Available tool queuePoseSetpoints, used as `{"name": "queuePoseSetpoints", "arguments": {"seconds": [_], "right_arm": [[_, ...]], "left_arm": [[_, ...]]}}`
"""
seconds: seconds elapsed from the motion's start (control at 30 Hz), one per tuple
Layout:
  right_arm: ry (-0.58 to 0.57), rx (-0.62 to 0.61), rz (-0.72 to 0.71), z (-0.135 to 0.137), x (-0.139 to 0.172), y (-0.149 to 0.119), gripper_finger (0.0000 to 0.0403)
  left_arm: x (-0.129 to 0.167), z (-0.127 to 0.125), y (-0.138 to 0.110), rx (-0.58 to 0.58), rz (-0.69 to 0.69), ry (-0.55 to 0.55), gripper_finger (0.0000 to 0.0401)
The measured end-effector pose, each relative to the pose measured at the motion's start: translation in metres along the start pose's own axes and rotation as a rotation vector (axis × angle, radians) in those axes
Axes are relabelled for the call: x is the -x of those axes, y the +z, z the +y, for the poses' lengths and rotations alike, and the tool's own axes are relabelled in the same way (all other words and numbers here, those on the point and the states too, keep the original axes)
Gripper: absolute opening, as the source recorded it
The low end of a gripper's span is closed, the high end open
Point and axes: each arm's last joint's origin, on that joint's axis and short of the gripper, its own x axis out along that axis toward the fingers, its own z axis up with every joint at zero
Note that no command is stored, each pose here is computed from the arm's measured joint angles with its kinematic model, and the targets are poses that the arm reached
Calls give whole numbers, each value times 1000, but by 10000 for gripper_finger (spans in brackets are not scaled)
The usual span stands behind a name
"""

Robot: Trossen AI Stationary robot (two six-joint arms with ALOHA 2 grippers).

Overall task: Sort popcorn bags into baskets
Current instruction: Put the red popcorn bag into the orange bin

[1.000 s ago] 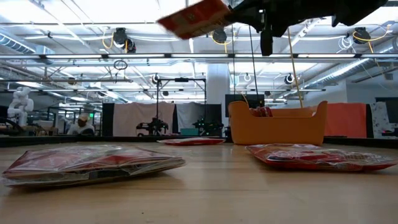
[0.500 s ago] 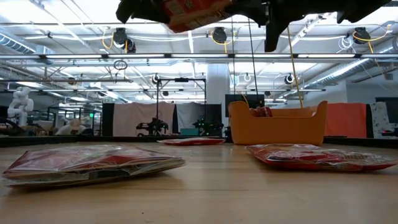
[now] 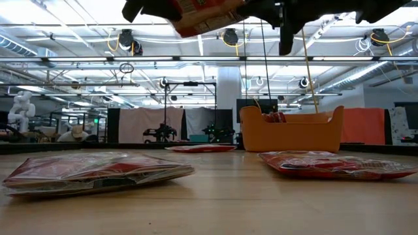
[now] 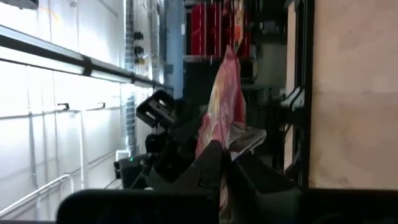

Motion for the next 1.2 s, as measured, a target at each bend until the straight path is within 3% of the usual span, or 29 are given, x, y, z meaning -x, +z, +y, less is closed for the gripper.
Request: {"name": "queuePoseSetpoints", "arguments": {"seconds": [0.13,0.37,0.5,0.87,1.03,1.2], "right_arm": [[-3,42,-71,0,0,2,34],[44,72,-134,11,3,14,134],[68,57,-174,23,12,22,166],[173,61,-208,64,55,44,171],[158,209,-120,89,74,47,171],[85,412,-33,147,78,44,171]], "left_arm": [[0,0,0,23,0,-4,22],[0,0,0,68,-1,-4,29],[0,0,0,111,-5,-10,30],[10,4,15,253,-93,-22,30],[7,16,22,386,-91,-2,30],[-5,25,31,467,-67,16,30]]}}
